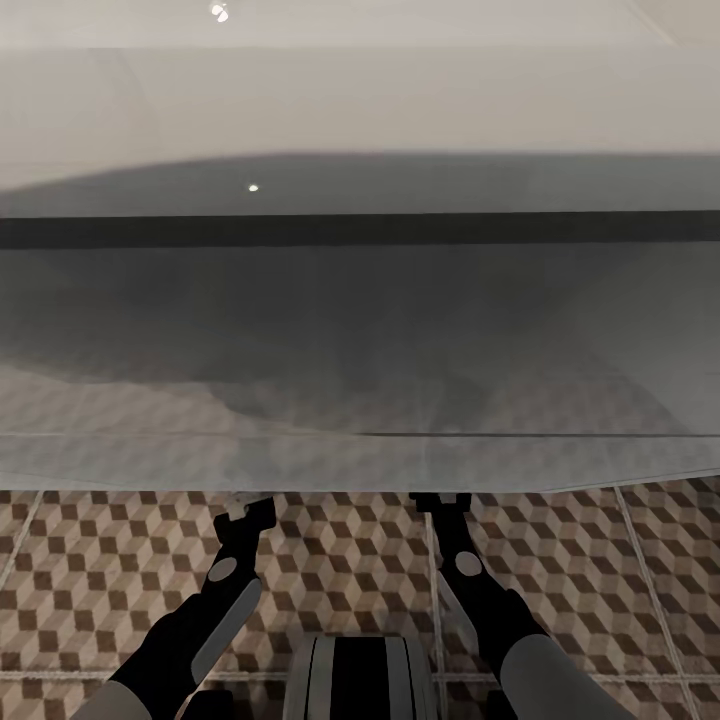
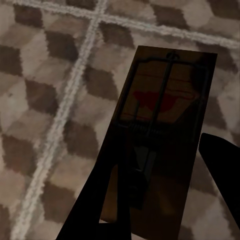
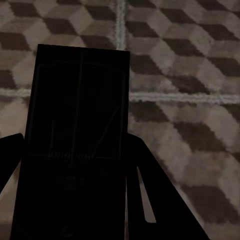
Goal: Take the four mousetraps from the cabinet in the bathroom and place them on the bathroom floor. Make sure all four end up on the same floor surface, and ensure that at least two of them are either under or directly next to the same bathroom sink.
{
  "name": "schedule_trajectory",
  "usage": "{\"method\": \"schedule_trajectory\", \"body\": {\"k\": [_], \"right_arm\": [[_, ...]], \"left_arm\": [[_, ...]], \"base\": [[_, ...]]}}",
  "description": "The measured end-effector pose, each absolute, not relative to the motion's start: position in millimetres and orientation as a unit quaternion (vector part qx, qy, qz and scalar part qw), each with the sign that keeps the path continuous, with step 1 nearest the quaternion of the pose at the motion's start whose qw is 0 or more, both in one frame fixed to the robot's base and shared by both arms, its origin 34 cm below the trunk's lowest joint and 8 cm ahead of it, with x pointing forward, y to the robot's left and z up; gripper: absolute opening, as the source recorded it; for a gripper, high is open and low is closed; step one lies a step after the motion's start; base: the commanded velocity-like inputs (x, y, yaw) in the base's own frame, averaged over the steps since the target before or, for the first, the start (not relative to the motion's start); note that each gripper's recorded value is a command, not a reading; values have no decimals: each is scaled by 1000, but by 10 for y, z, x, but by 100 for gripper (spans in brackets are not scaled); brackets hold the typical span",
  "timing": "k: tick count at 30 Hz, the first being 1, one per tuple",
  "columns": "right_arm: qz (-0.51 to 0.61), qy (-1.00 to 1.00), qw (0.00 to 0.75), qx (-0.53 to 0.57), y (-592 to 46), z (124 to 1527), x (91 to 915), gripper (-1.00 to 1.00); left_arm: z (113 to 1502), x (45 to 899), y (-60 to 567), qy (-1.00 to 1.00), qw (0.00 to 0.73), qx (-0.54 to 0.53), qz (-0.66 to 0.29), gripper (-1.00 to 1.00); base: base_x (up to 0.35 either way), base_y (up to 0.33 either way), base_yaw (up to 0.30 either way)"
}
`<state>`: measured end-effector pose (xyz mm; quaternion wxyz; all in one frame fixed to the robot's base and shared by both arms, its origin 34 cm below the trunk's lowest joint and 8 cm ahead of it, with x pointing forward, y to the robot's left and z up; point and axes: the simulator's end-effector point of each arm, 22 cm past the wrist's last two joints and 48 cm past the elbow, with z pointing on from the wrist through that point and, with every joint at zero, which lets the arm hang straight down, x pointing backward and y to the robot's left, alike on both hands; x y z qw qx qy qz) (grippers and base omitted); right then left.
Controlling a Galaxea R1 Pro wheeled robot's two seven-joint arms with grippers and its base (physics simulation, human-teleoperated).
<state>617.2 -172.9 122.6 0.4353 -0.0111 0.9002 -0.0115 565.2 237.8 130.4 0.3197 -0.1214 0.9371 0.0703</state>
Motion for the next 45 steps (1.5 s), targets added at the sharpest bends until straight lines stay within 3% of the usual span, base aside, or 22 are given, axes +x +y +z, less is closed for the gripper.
{"method": "schedule_trajectory", "body": {"k": [45], "right_arm": [[-11,900,435,-12,-1723,1225,6171,-100]], "left_arm": [[1518,5894,2238,928,357,-66,79,-100]], "base": [[0,0,0]]}}
